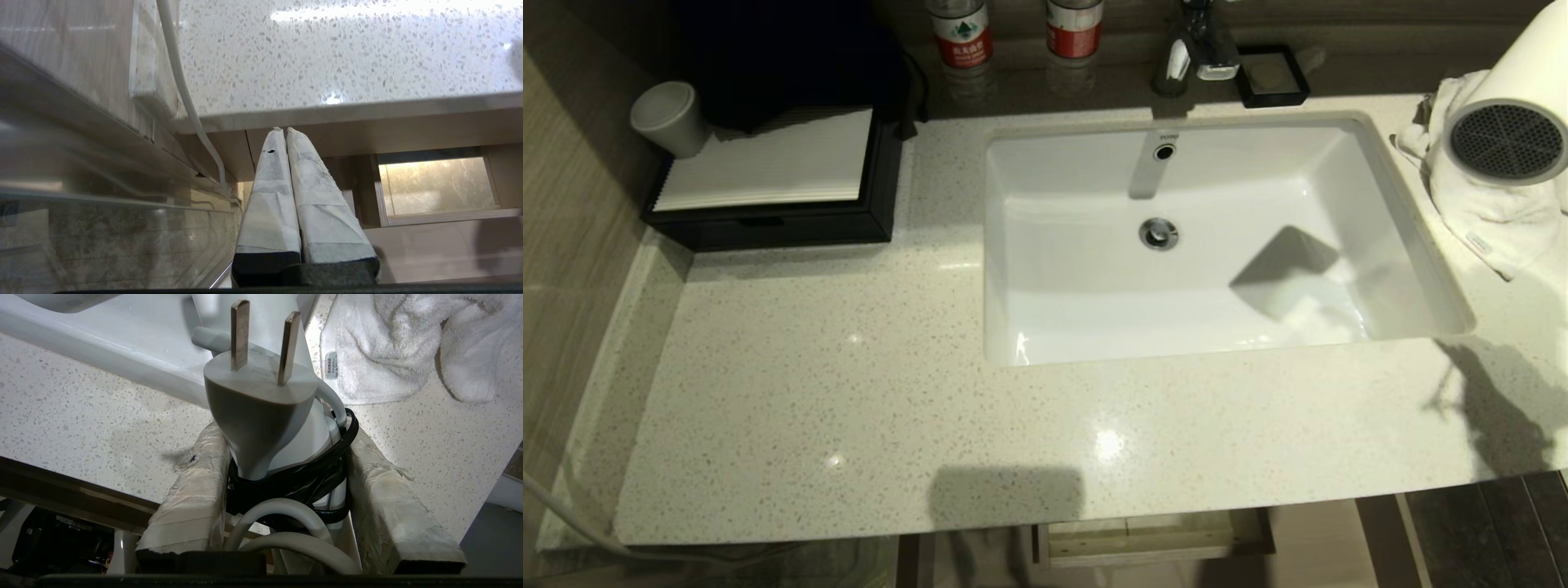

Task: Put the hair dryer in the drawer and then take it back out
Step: Put it into the drawer

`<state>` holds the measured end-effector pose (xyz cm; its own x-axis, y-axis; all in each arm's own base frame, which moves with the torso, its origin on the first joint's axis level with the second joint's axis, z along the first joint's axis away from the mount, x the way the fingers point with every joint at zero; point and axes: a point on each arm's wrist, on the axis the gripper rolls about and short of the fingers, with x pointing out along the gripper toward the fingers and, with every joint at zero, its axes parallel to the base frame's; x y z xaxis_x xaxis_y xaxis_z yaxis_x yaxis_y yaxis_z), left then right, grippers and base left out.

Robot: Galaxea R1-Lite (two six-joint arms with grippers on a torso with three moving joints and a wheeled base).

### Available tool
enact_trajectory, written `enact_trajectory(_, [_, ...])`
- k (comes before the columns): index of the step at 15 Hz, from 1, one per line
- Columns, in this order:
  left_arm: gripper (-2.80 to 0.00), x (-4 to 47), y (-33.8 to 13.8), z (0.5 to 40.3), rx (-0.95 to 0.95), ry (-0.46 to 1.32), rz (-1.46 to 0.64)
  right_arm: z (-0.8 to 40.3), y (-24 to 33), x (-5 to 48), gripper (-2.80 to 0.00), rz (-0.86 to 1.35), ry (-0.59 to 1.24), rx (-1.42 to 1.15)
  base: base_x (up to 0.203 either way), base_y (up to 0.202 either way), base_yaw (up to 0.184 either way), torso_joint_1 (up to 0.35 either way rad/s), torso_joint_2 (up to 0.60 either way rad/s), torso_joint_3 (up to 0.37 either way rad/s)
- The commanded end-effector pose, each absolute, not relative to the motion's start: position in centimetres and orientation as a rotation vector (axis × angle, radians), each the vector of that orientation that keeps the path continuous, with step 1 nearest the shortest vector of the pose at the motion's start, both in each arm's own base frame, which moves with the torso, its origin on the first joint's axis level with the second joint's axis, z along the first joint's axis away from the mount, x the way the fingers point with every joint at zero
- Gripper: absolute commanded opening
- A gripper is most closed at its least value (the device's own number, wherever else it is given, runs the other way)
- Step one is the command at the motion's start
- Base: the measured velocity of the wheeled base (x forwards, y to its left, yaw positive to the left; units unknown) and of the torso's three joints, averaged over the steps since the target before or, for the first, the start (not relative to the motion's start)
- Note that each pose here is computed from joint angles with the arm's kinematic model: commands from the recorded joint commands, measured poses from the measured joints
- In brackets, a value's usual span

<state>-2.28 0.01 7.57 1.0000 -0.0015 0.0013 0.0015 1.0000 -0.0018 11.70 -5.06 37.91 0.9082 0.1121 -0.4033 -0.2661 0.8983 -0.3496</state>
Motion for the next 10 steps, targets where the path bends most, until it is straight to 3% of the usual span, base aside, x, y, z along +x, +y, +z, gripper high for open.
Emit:
enact_trajectory(1, [-2.80,-2.3,0.0,7.6,-0.003,-0.002,-0.002,38.0,-4.0,9.8,-2.80,0.194,0.358,-0.431,0.000,0.000,0.000,-0.230,0.26,0.017])
enact_trajectory(10, [-2.80,-2.3,0.0,7.5,-0.003,0.000,-0.002,36.2,-1.2,4.3,-2.80,0.086,0.293,-0.447,0.000,0.000,0.000,-0.378,0.34,-0.031])
